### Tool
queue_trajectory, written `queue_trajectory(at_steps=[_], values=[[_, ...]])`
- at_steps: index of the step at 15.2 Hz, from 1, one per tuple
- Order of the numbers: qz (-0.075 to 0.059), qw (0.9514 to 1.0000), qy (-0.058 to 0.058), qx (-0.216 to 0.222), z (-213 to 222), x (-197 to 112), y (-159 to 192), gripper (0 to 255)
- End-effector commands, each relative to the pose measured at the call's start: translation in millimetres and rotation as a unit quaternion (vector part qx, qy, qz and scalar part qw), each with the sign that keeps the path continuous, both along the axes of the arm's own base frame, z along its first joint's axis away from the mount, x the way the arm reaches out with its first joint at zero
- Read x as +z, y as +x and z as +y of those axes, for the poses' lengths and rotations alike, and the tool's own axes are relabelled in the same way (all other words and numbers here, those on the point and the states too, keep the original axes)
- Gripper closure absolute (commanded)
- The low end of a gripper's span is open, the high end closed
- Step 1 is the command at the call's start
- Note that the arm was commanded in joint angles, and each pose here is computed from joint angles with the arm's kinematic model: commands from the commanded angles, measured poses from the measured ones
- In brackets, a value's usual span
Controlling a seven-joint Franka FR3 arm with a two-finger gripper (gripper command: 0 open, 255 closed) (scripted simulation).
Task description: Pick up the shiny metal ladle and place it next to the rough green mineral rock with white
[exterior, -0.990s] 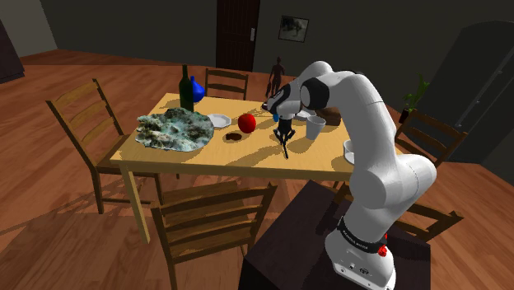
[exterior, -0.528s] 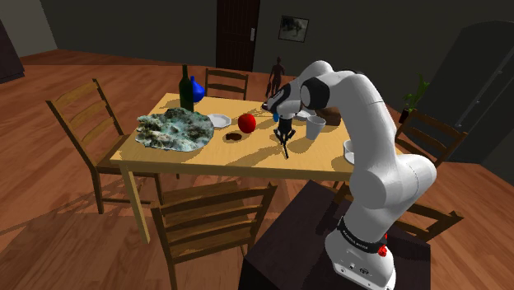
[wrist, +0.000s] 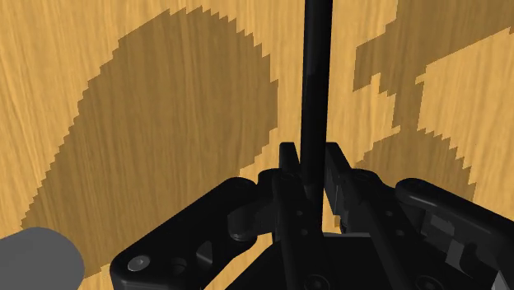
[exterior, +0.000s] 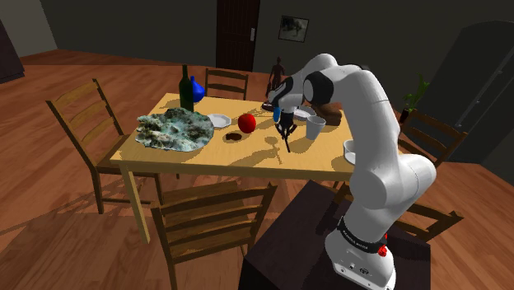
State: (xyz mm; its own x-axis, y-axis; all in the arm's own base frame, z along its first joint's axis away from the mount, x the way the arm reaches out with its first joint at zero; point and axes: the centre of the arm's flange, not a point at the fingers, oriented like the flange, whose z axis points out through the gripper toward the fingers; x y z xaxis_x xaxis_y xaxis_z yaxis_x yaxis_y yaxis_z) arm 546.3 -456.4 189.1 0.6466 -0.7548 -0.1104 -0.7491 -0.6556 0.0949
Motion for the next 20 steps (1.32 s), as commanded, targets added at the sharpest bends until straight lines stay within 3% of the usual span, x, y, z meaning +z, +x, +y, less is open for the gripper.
queue_trajectory(at_steps=[1, 20], values=[[0.0, 1.0, 0.0, 0.0, 0.5, 11.4, 0.1, 255], [0.0, 1.0, 0.0, 0.0, 0.5, 111.7, 0.1, 255]])
